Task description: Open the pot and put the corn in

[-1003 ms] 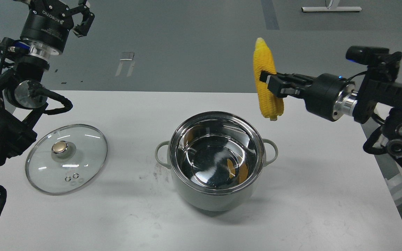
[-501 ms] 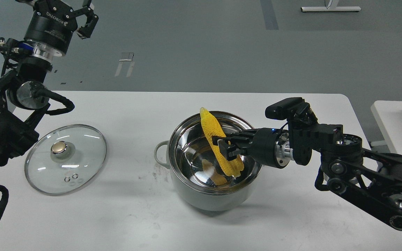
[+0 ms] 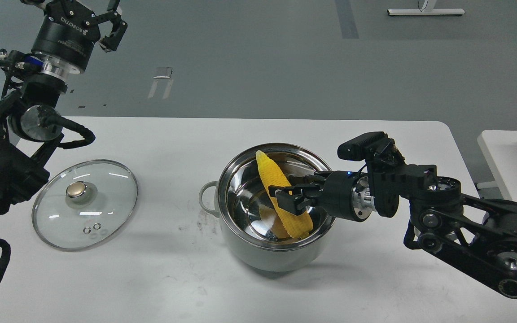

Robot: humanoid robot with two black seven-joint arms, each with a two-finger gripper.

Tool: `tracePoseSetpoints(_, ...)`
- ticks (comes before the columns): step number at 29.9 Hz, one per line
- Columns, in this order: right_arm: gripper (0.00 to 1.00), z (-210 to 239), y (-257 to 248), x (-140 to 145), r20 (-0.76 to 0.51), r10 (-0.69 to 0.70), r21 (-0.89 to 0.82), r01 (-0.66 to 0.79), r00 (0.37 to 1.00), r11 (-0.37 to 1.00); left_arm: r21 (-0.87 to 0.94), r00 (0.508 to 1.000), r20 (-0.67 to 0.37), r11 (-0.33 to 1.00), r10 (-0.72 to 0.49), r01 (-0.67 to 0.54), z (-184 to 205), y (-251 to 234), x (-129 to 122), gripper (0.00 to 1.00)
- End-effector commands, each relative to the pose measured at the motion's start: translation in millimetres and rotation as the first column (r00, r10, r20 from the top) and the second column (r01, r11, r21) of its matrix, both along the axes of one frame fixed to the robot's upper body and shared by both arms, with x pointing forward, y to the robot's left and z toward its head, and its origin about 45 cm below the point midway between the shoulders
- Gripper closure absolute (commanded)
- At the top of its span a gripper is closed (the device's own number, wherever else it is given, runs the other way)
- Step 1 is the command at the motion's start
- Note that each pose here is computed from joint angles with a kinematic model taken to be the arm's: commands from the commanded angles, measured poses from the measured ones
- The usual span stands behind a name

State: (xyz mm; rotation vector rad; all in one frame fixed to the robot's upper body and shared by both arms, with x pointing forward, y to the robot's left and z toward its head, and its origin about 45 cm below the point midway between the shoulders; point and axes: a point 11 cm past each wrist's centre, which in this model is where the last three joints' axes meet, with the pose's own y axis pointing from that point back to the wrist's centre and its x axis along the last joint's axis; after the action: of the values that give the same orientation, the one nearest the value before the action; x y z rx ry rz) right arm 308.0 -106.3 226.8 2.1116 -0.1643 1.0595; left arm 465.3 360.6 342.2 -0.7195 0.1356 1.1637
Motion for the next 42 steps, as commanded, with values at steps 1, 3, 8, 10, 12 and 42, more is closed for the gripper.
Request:
tracePoseSetpoints(1,0.09,2,2,1,0.004,0.001,0.007,-0.001,1.000,1.000,-0.001,1.000,0.001,1.000,0.000,0.000,0,0,0,0.02)
tracePoseSetpoints(3,0.04,8,3,3,0.015,0.000,0.016,-0.001,1.000,1.000,-0.001,1.000,0.001,1.000,0.000,0.000,0,0,0,0.02)
tracePoseSetpoints(8,0.00,46,-6,29,0.089,-0.082,0.109,0.072,0.993,0.991,0.000,1.000,0.006,1.000,0.007,-0.007,2,3,0,0.02)
tracePoseSetpoints(10,0.00,73,-6,44,0.114,-0.136,0.202,0.111,0.984,0.973,0.003,1.000,0.003,1.000,0.005,-0.005,0,2,-1,0.02)
tracePoseSetpoints(12,0.00,100,1,57,0.124,-0.183,0.317,0.136,0.975,0.939,-0.001,1.000,0.001,1.000,0.006,-0.006,-2,2,-1,0.02)
tracePoseSetpoints(42,0.00,155,-213,198,-0.721,-0.201,0.693,0.687,0.663,-0.220,0.053,0.992,-0.124,0.998,-0.031,0.038,-29,-13,7,0.02)
